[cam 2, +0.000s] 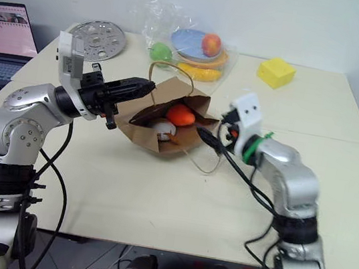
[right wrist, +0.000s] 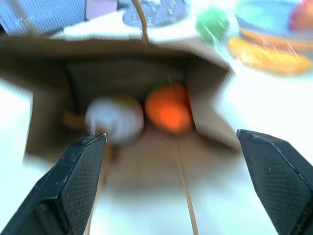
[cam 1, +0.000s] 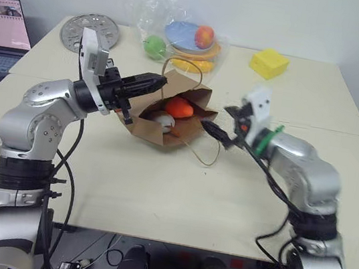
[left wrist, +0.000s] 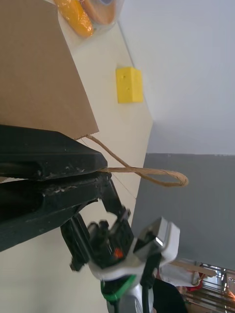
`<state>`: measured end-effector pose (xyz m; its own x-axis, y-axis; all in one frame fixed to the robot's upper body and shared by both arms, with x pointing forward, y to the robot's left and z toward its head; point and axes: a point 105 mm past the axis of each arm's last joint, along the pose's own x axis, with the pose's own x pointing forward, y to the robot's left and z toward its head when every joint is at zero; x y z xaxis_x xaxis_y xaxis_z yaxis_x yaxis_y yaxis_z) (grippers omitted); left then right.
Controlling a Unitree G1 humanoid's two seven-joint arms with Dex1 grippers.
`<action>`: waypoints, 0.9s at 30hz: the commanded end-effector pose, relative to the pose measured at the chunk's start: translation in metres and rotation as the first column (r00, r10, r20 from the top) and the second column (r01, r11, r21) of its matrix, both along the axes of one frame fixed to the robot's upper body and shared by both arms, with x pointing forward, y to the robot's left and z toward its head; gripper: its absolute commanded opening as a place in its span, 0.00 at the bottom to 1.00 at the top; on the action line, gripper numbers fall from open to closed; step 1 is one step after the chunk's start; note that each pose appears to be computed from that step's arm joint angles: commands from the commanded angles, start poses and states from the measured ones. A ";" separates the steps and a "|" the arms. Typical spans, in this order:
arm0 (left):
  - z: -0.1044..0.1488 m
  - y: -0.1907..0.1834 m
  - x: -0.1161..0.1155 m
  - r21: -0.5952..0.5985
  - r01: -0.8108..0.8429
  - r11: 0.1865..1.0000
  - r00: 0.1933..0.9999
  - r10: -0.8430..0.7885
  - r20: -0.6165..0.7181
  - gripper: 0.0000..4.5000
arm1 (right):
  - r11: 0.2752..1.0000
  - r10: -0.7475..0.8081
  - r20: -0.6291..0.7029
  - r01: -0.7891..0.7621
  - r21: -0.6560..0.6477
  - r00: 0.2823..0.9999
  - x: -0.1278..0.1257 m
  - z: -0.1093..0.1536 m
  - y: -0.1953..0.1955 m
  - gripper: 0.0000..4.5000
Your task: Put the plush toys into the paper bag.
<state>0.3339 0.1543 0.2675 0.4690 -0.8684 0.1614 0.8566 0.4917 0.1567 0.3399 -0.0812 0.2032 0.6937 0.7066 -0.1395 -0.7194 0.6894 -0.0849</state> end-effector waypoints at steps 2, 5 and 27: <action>0.011 -0.001 -0.002 -0.004 0.009 1.000 0.998 -0.009 0.054 0.00 | 1.000 0.029 -0.095 -0.030 -0.005 0.995 -0.032 -0.012 -0.009 0.99; 0.010 -0.002 -0.002 -0.006 0.014 1.000 0.999 -0.013 0.053 0.00 | 0.997 -0.066 -0.216 0.073 0.024 0.974 -0.031 -0.042 -0.023 0.99; 0.012 0.001 -0.006 0.005 -0.002 1.000 0.998 0.001 0.059 0.00 | 0.978 -0.189 -0.271 0.206 0.037 0.944 0.017 -0.098 0.005 0.71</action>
